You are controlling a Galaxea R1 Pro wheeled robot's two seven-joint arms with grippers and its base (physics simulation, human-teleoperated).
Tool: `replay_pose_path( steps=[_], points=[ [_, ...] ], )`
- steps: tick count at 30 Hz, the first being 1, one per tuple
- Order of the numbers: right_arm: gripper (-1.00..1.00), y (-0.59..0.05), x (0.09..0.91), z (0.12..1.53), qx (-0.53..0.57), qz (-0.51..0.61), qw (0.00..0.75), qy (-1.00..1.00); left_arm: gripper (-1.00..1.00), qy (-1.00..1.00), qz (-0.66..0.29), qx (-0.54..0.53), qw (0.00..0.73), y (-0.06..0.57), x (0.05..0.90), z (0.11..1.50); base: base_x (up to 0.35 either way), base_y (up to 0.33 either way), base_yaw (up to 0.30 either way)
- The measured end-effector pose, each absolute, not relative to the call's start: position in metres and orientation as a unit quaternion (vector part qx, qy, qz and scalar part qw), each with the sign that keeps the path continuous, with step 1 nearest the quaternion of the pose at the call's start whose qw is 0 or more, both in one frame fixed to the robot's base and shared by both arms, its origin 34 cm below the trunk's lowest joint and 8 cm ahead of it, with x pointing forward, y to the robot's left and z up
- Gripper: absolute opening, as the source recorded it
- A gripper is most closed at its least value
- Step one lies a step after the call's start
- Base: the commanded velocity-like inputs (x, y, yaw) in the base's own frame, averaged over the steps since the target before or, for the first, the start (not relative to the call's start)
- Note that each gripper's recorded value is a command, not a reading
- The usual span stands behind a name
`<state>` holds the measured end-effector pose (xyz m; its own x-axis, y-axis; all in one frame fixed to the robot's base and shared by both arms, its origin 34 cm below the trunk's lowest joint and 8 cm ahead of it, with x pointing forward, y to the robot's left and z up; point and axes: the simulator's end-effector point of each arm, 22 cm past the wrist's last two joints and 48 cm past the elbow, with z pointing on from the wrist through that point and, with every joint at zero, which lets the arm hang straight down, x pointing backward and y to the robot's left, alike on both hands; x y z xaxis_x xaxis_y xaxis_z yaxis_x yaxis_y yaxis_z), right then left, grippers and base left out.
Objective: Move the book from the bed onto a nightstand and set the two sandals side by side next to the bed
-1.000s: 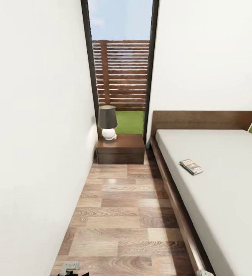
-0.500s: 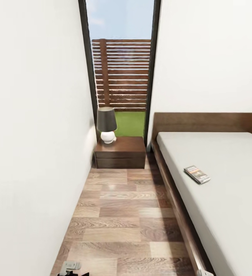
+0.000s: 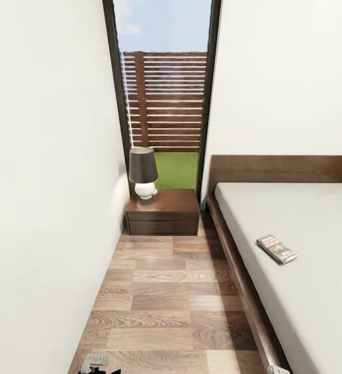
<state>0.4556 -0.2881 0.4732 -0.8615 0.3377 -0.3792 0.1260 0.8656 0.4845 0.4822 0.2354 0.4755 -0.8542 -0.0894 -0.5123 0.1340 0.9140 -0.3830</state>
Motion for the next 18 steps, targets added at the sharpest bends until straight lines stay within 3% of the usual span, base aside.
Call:
replay_pose_path(
  steps=[18],
  points=[
    [1.00,-0.2886,0.4560,0.4733,0.124,0.227,0.233,0.937,1.00,0.940,-0.207,0.012,0.270,0.2354,0.4822,0.4755,0.301,0.000,0.000]
  ],
)
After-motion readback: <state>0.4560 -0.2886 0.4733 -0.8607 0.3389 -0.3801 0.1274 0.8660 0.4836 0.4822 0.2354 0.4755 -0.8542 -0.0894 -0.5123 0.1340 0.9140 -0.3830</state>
